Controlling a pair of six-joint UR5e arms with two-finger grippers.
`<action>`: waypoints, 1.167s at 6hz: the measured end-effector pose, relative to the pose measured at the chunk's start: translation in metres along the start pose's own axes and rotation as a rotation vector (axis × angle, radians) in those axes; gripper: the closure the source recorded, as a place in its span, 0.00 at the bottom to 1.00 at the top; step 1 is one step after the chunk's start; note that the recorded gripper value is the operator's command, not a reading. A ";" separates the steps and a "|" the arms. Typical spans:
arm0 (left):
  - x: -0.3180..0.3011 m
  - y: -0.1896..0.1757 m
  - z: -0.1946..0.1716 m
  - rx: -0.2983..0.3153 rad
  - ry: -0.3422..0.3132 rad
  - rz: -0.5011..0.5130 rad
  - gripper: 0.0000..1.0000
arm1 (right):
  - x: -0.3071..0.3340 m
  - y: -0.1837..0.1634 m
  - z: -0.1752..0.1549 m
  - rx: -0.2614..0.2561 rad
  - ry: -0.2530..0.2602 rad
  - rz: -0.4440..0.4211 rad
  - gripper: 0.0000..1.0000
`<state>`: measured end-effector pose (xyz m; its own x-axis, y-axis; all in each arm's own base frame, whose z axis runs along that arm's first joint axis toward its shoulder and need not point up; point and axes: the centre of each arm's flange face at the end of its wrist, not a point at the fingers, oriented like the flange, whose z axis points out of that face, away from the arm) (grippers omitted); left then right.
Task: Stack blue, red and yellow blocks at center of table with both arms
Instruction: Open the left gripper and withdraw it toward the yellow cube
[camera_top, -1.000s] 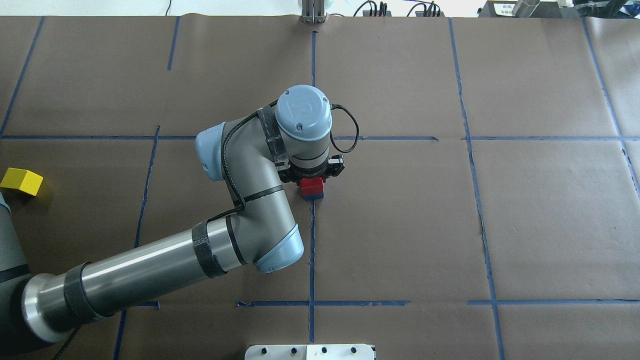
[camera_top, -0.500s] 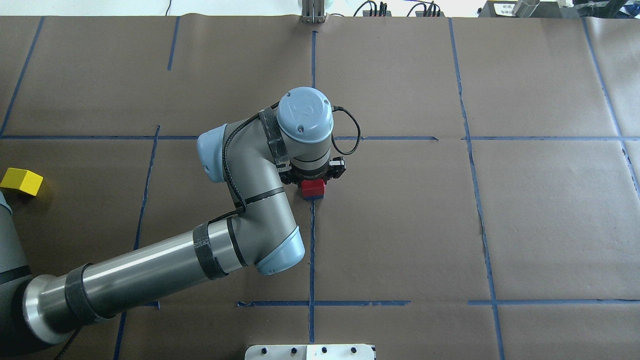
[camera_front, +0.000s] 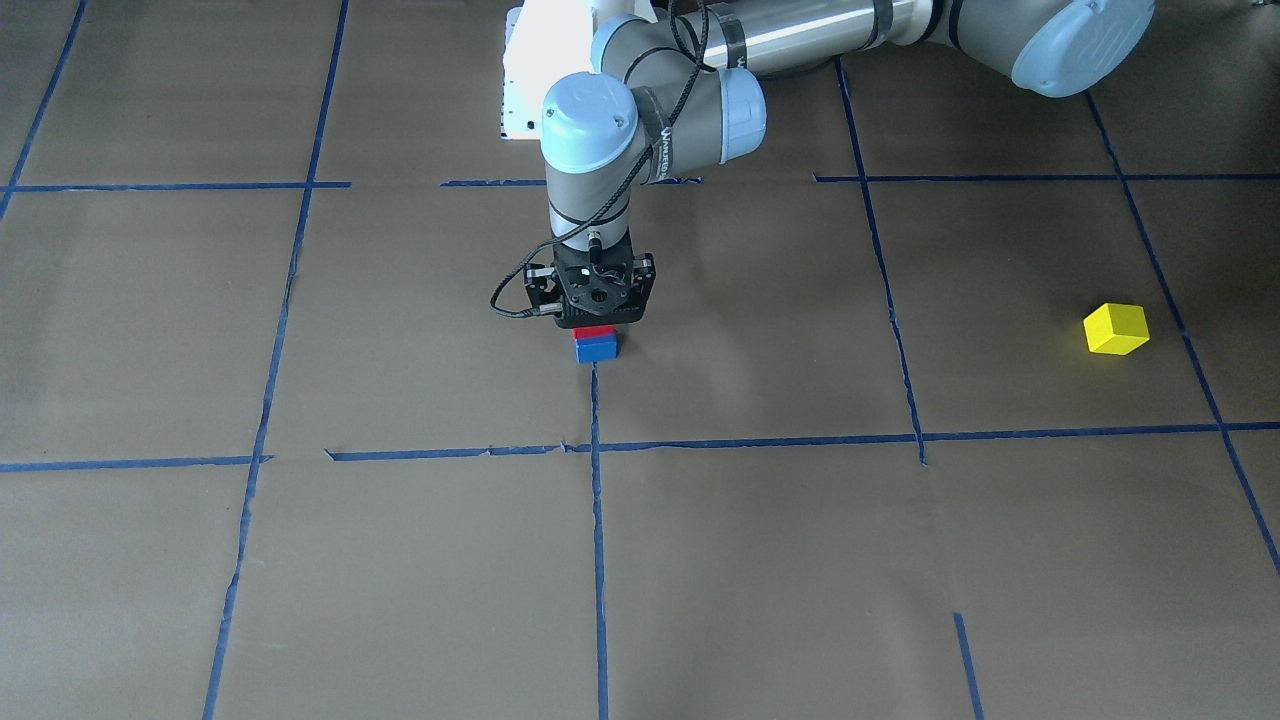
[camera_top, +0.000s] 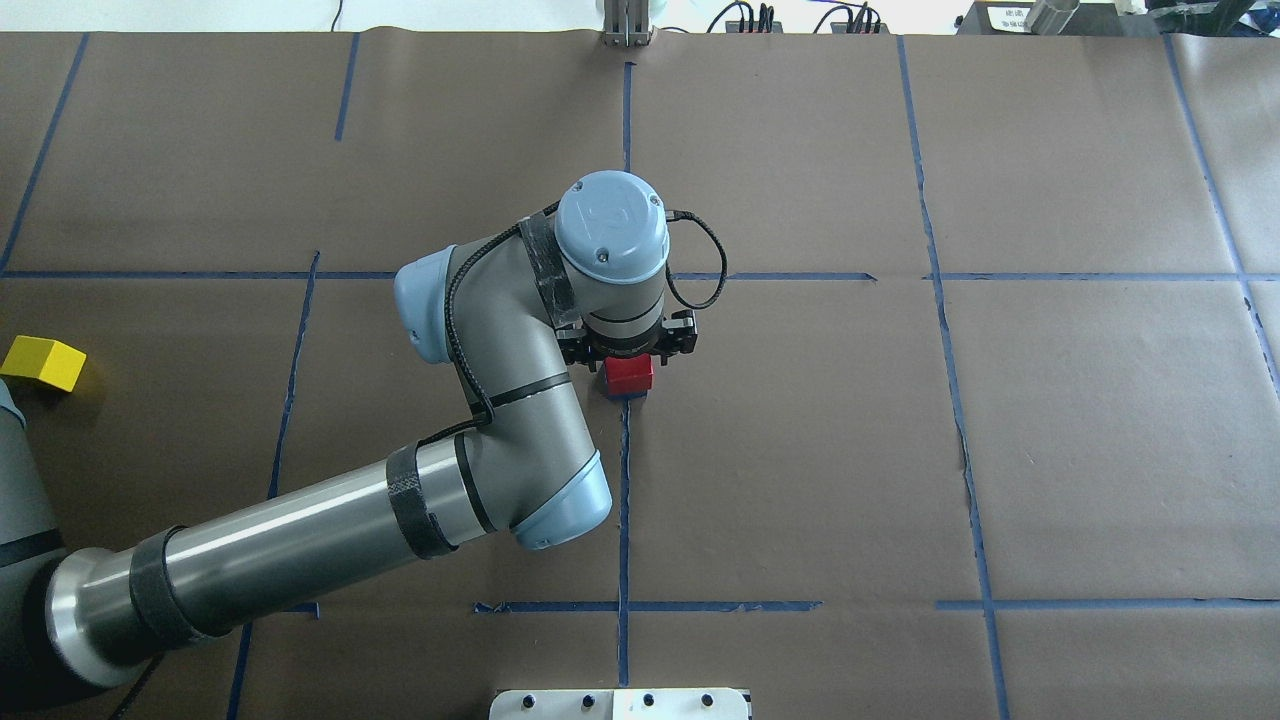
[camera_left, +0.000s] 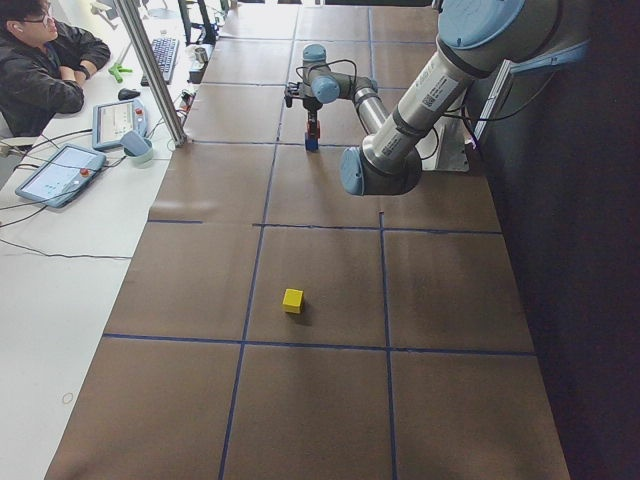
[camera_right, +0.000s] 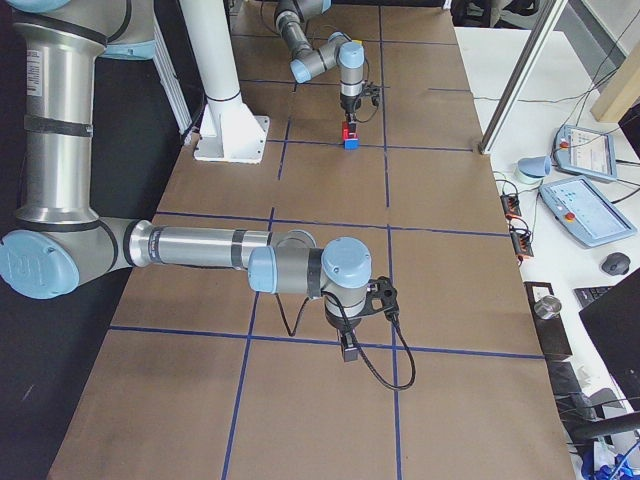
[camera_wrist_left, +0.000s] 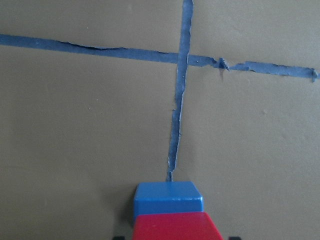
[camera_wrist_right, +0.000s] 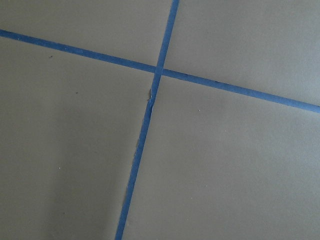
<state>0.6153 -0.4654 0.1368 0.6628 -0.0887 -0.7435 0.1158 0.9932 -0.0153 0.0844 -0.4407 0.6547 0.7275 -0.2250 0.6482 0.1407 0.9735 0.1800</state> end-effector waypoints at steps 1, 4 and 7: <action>-0.002 -0.008 -0.014 0.015 0.016 0.002 0.00 | 0.000 0.000 0.000 0.001 0.000 0.000 0.00; -0.116 -0.053 -0.091 0.029 0.022 0.124 0.00 | 0.000 0.000 0.000 0.001 0.000 -0.001 0.00; -0.393 -0.094 -0.122 -0.003 -0.050 0.352 0.00 | 0.000 0.000 0.000 0.000 0.000 0.000 0.00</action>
<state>0.2530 -0.5141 0.3488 0.6972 0.2553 -0.6699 -0.1284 0.9638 0.2337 0.0844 -0.4407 0.6547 0.7275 -0.2250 0.6482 0.1407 0.9736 0.1800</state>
